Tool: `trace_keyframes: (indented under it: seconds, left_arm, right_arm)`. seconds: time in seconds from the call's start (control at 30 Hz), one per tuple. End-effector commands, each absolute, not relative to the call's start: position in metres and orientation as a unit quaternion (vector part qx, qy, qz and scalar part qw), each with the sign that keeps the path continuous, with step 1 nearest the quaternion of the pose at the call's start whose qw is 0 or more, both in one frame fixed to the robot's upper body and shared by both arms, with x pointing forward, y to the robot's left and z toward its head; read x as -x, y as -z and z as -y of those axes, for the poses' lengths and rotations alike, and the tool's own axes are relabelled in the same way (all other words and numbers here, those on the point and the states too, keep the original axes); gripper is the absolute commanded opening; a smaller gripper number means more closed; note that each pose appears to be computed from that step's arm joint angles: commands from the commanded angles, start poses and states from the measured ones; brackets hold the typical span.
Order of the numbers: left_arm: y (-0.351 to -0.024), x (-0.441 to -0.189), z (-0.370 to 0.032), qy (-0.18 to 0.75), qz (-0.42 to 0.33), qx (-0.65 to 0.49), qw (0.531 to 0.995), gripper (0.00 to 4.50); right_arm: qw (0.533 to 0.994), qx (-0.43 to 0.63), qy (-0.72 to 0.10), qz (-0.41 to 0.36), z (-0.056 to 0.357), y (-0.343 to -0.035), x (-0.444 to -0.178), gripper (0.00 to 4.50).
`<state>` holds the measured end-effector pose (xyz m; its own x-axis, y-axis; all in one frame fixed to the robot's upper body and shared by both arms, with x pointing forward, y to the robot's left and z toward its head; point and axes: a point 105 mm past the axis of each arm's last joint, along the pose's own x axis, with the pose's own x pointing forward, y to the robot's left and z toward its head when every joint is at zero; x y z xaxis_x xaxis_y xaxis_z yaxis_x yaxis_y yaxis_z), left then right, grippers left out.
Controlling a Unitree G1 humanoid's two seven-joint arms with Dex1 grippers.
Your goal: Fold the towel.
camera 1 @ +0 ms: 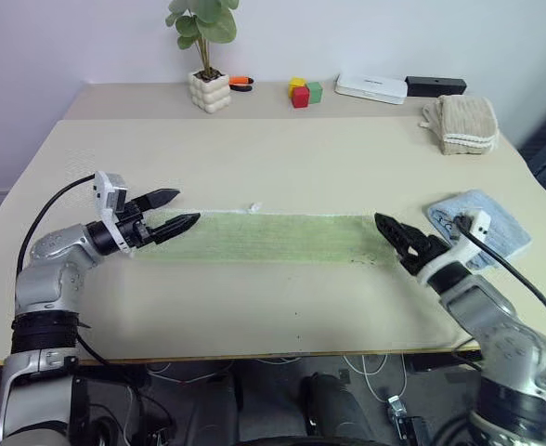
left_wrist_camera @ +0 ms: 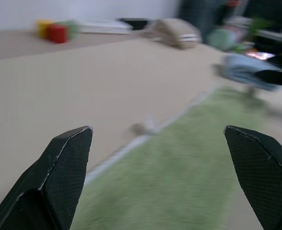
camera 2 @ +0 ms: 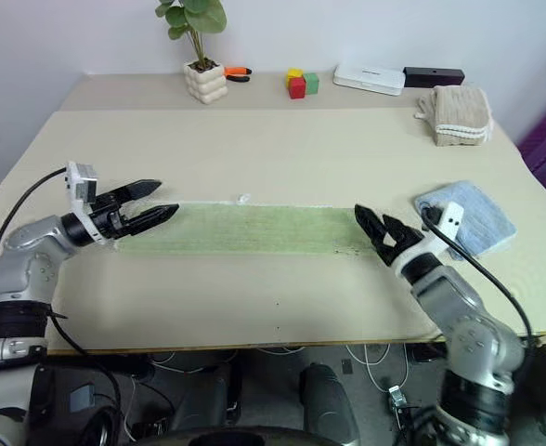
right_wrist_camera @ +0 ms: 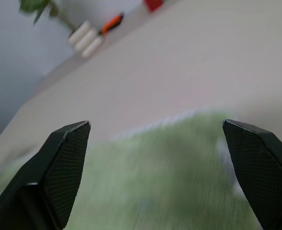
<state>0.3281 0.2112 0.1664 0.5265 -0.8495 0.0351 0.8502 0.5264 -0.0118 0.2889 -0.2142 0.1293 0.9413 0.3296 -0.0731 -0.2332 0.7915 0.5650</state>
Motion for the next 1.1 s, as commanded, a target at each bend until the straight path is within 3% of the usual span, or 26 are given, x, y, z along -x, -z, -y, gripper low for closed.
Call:
trace_keyframes:
  seconds: [0.03,0.37,0.6,0.87,0.97,1.1]
  left_arm:
    - [-0.182,-0.315,-0.208,0.535,0.041,-0.009,0.844,4.48]
    - [-0.179,-0.314,-0.195,0.567,0.045,-0.005,0.822,4.48]
    - [-0.181,-0.304,-0.195,0.576,0.047,-0.023,0.816,4.48]
    - [-0.183,-0.303,-0.198,0.565,0.052,-0.027,0.823,4.48]
    - [-0.183,-0.303,-0.198,0.56,0.054,-0.027,0.826,4.5]
    - [-0.184,-0.302,-0.2,0.556,0.055,-0.028,0.829,4.5]
  right_arm:
    - [0.936,-0.309,-0.141,-0.096,0.22,-0.13,-0.273,4.47]
    - [0.88,-0.449,-0.073,-0.138,0.211,-0.096,-0.269,4.47]
    - [0.871,-0.462,-0.055,-0.159,0.209,-0.084,-0.271,4.47]
    - [0.848,-0.502,-0.087,-0.145,0.187,-0.094,-0.289,4.47]
    - [0.847,-0.501,-0.081,-0.155,0.185,-0.088,-0.293,3.61]
    - [0.844,-0.509,-0.072,-0.15,0.186,-0.086,-0.297,1.61]
